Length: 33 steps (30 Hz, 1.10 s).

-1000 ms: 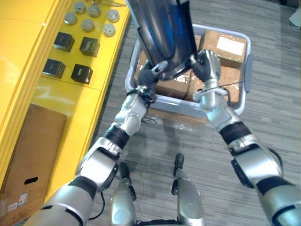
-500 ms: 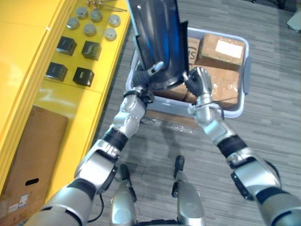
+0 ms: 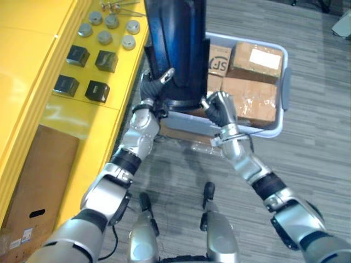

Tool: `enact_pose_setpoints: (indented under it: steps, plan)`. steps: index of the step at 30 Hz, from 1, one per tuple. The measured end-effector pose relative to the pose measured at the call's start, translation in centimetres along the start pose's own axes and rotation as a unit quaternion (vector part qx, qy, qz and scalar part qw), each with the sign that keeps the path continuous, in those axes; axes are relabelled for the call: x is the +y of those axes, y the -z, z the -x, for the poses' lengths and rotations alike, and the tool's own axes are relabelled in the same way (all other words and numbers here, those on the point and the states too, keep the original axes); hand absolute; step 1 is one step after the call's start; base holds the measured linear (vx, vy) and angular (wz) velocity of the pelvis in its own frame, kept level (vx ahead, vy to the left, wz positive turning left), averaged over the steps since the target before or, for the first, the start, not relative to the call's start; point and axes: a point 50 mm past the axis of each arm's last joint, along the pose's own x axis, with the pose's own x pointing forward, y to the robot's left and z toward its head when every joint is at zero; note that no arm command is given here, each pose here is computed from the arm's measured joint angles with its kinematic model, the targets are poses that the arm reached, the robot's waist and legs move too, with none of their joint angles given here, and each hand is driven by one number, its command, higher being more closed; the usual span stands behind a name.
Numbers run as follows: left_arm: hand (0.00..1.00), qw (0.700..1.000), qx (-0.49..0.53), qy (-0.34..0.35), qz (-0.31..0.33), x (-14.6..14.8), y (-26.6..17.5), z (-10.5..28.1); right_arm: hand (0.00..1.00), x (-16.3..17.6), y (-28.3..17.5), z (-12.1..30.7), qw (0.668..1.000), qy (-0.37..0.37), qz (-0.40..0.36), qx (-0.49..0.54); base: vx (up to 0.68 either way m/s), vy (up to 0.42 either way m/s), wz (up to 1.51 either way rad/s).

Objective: Walk over and take plastic housings, then place them on the shelf

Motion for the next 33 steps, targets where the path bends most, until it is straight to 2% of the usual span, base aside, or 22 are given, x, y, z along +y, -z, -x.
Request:
enact_pose_setpoints:
  steps: [10, 11, 16, 21, 26, 33]
  plan:
    - [1.00, 0.994, 0.028, -0.008, 0.108, 3.5, 4.6, 3.6, 1.00, 2.3, -0.8, 3.0, 0.999, -0.035, -0.014, -0.006, 0.00, 0.003, -0.01]
    - [1.00, 0.993, 0.033, -0.016, 0.115, 3.9, 5.3, 4.3, 0.00, 2.7, -0.8, 3.6, 0.999, -0.041, -0.020, 0.000, 0.01, 0.003, 0.04]
    - [1.00, 0.989, 0.038, -0.034, 0.136, 4.4, 6.8, 6.9, 0.00, 3.3, -1.5, 5.7, 0.997, -0.045, -0.056, 0.005, 0.00, 0.003, -0.01]
    - [1.00, 0.992, 0.049, -0.067, 0.100, 4.1, 8.4, 9.9, 0.00, 3.9, -0.9, 8.6, 0.993, -0.051, -0.091, 0.053, 0.00, 0.000, 0.07]
    - [1.00, 0.991, 0.066, -0.105, 0.041, 4.3, 9.5, 12.2, 0.00, 4.2, -0.7, 10.8, 0.983, -0.045, -0.135, 0.113, -0.01, -0.002, 0.00]
    - [1.00, 0.984, 0.063, -0.132, -0.097, 3.3, 9.9, 14.2, 0.00, 2.3, -0.9, 12.7, 0.957, 0.014, -0.221, 0.185, 0.01, 0.005, -0.05]
